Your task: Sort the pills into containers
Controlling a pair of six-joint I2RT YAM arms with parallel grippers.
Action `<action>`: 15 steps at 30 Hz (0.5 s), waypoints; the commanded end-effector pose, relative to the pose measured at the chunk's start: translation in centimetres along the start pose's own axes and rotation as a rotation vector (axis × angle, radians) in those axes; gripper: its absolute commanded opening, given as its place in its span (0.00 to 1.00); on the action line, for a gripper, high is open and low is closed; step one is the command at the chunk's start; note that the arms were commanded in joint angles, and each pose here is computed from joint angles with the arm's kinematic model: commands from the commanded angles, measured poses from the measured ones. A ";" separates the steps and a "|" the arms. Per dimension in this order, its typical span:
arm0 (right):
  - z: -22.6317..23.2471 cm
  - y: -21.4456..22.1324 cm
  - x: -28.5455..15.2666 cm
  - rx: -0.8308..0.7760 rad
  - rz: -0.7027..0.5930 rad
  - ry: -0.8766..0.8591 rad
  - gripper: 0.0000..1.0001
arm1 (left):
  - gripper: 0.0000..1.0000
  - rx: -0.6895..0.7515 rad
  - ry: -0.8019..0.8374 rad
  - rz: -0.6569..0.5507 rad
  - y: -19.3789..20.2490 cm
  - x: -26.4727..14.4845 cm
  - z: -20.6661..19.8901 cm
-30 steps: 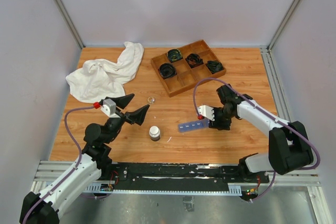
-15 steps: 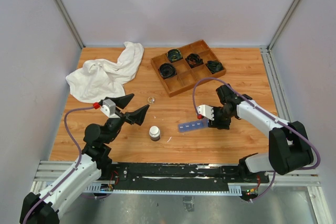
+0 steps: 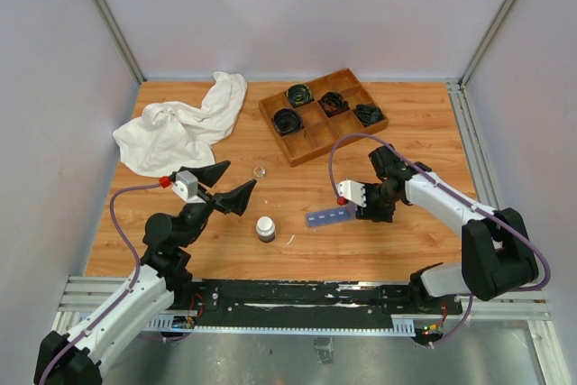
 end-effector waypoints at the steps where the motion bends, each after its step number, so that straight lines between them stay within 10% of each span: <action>1: -0.7 -0.5 -0.3 -0.006 0.000 0.037 0.02 | 0.99 0.019 0.017 -0.029 -0.4 -0.1 -0.1; 15: -0.8 -0.3 -0.3 0.006 0.014 0.051 0.02 | 0.99 0.019 0.016 -0.027 -0.4 -0.1 -0.1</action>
Point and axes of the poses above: each gripper's point midway between its finger pads, its own x axis out along the fingers, its own z axis along the line the jaws close on, y = z × x, the point moved 5 cm from there along -x, back along the fingers, and after that the axes turned 13 degrees about -x, right-handed, at the moved point
